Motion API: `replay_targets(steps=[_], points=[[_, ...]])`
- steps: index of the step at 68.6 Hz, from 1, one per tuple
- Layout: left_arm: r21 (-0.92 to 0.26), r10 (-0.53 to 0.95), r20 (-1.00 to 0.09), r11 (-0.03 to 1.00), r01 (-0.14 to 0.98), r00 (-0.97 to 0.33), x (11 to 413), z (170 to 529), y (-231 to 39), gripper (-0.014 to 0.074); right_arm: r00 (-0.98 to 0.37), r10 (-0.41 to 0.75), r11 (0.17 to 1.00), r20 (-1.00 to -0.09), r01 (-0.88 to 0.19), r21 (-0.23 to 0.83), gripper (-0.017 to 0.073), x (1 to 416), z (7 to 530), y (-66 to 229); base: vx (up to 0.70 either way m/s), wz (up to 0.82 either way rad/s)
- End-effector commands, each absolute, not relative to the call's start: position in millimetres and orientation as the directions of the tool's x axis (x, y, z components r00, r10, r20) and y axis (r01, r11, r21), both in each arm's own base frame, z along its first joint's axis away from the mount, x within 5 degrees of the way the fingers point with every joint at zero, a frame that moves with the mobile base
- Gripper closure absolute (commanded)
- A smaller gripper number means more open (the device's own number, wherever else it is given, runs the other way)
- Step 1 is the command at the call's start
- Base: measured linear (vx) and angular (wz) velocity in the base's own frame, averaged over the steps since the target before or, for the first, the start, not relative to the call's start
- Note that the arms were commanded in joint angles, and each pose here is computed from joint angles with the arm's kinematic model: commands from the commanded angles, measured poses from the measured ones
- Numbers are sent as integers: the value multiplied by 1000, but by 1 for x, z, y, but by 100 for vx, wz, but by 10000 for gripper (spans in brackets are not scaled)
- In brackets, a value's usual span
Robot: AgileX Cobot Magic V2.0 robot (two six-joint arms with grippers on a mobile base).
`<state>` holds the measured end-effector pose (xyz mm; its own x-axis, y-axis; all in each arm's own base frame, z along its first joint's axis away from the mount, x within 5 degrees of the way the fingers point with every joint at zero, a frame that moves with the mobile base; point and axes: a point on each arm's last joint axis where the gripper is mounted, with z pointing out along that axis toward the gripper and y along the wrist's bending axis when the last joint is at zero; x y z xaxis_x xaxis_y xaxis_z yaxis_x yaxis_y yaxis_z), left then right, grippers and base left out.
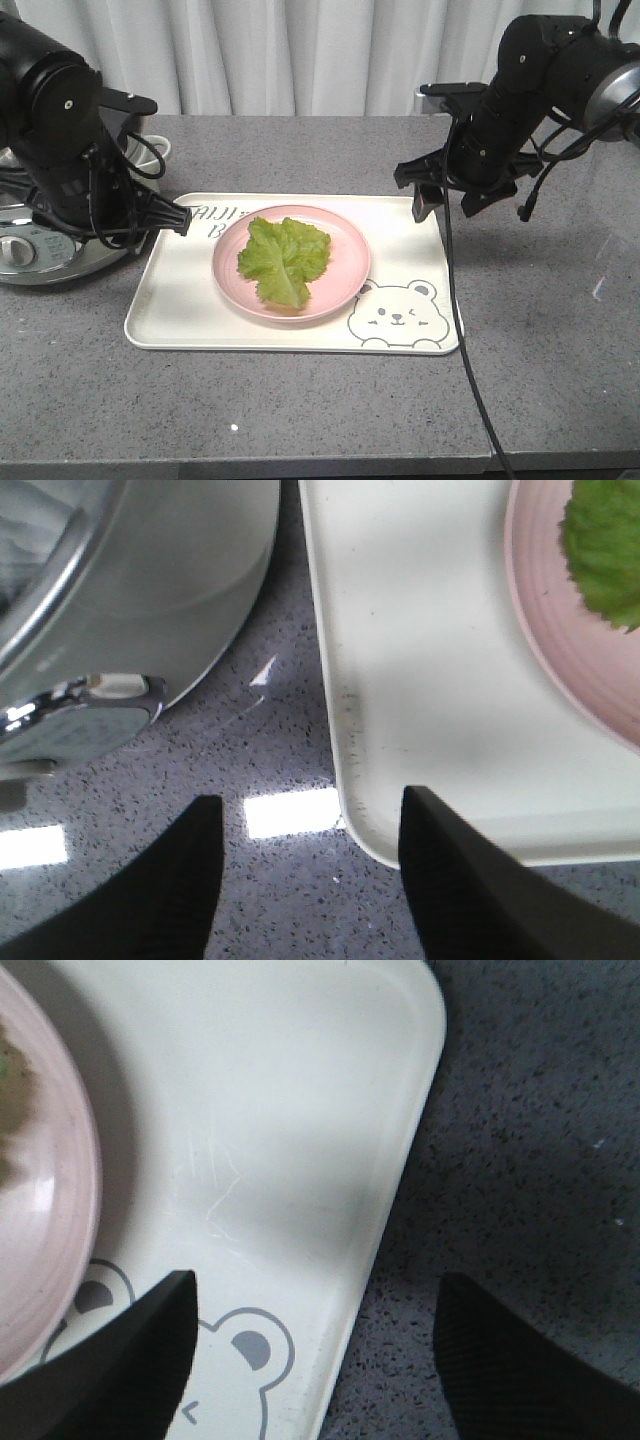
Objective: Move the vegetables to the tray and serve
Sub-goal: 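Lower both grippers onto opposite short edges of the tray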
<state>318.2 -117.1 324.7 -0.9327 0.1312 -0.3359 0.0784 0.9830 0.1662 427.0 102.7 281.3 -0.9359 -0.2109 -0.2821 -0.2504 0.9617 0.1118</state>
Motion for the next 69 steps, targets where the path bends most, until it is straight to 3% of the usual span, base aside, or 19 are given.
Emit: replay_targets(steps=[1,19,69], points=[[123,106,-400,991,61,-910,315,340,-110,218,-937,-206,961,-283,-249,123,81,414,300,99,0,0],[112,96,-373,992,58,-923,317,318,-103,218,-953,-211,964,-217,-240,115,81,409,281,97,0,0],[120,108,-329,990,72,-938,321,285,-102,218,-964,-192,970,-182,-215,114,105,414,267,98,0,0]])
